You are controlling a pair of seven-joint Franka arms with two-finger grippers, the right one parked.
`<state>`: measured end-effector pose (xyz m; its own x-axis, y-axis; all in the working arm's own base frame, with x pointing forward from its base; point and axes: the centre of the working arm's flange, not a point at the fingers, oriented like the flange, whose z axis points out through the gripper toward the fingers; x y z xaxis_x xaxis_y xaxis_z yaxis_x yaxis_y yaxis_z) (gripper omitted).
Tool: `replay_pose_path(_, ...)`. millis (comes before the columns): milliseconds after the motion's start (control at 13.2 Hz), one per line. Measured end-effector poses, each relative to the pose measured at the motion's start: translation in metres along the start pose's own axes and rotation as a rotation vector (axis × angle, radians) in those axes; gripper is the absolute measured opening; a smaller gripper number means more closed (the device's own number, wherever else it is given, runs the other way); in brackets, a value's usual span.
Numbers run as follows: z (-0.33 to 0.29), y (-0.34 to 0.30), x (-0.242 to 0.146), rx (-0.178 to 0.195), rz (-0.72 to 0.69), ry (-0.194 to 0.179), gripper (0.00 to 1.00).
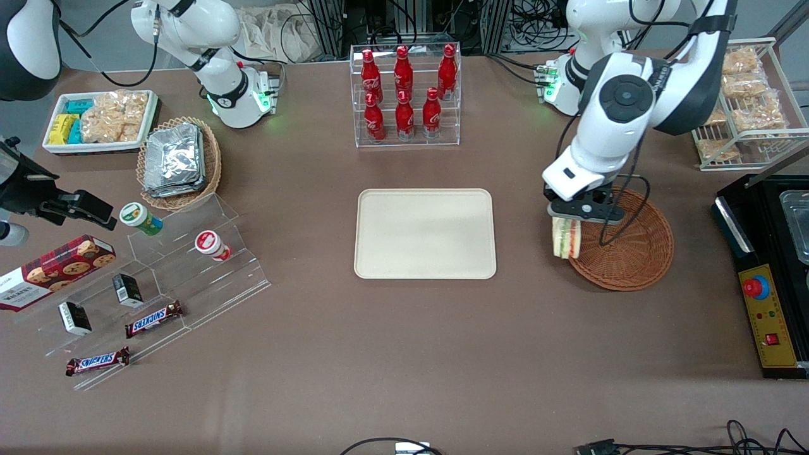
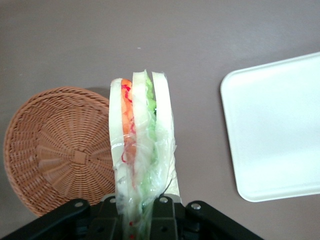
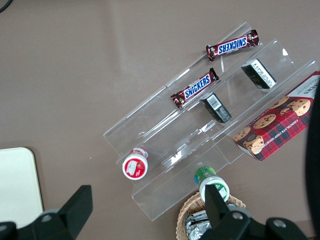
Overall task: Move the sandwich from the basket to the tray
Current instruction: 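Lift the sandwich out of the basket with the left gripper, then carry the sandwich over the cream tray and lower it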
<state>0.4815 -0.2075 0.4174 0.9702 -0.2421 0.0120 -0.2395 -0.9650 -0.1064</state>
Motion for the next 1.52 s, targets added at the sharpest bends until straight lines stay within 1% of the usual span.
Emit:
replay_pose_path(303,0.01,0.068,-0.011,-0.012,0.015,-0.014,0.15)
replay_pose_path(531,0.033,0.107,-0.017,-0.041,0.012,-0.041,0.15)
replay_pose_path(759,0.057,0.12,-0.014,-0.076,0.019,-0.062,0.15)
replay_pose_path(1062,0.087,0.134,-0.011,-0.062,-0.009,-0.05,0.15)
replay_pose_path(1214,0.106,0.14,-0.011,-0.051,-0.014,-0.058,0.15)
replay_pose_path(1366,0.12,0.155,-0.013,-0.048,-0.01,-0.069,0.15)
replay_pose_path(1517,0.129,0.178,-0.017,-0.034,-0.013,-0.068,0.15)
